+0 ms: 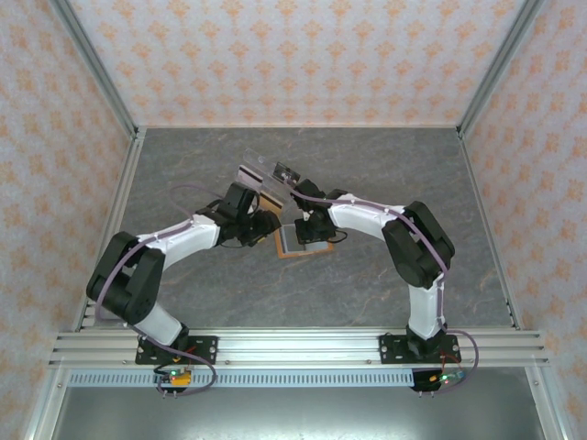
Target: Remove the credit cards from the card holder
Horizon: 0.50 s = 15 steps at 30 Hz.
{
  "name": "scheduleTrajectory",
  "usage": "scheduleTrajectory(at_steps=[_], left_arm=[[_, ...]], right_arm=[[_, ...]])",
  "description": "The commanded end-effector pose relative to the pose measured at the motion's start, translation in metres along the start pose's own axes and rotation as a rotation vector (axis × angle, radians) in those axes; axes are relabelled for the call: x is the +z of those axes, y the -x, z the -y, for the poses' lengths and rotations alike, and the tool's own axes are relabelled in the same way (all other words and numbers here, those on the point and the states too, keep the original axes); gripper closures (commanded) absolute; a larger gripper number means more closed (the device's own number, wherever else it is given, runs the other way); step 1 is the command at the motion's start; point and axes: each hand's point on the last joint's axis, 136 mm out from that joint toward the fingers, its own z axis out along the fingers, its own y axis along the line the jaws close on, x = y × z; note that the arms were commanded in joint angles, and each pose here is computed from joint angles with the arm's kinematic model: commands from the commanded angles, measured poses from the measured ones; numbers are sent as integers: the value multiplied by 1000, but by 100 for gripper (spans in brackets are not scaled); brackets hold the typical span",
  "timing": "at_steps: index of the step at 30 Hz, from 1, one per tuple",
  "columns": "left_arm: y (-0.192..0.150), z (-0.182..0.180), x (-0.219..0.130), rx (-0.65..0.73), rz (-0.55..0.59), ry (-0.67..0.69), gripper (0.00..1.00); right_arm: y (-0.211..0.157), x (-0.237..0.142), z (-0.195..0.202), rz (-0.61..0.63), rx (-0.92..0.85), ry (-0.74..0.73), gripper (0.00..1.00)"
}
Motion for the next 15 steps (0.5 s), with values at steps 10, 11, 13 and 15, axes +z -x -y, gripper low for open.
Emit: scheduleTrajectory(at_steps=[10, 11, 13, 15], left_arm=[[-4, 28, 26, 34, -49, -60, 69], [-4, 28, 27, 33, -52, -60, 69], [-5, 28, 28, 33, -56, -62, 69], [-5, 30, 30, 34, -61, -69, 70]], right_arm=[[-15, 10, 18, -45, 32, -49, 75], [-15, 10, 18, -45, 32, -49, 75], [-15, 10, 18, -43, 34, -48, 75], [-14, 10, 18, -43, 34, -47, 75]])
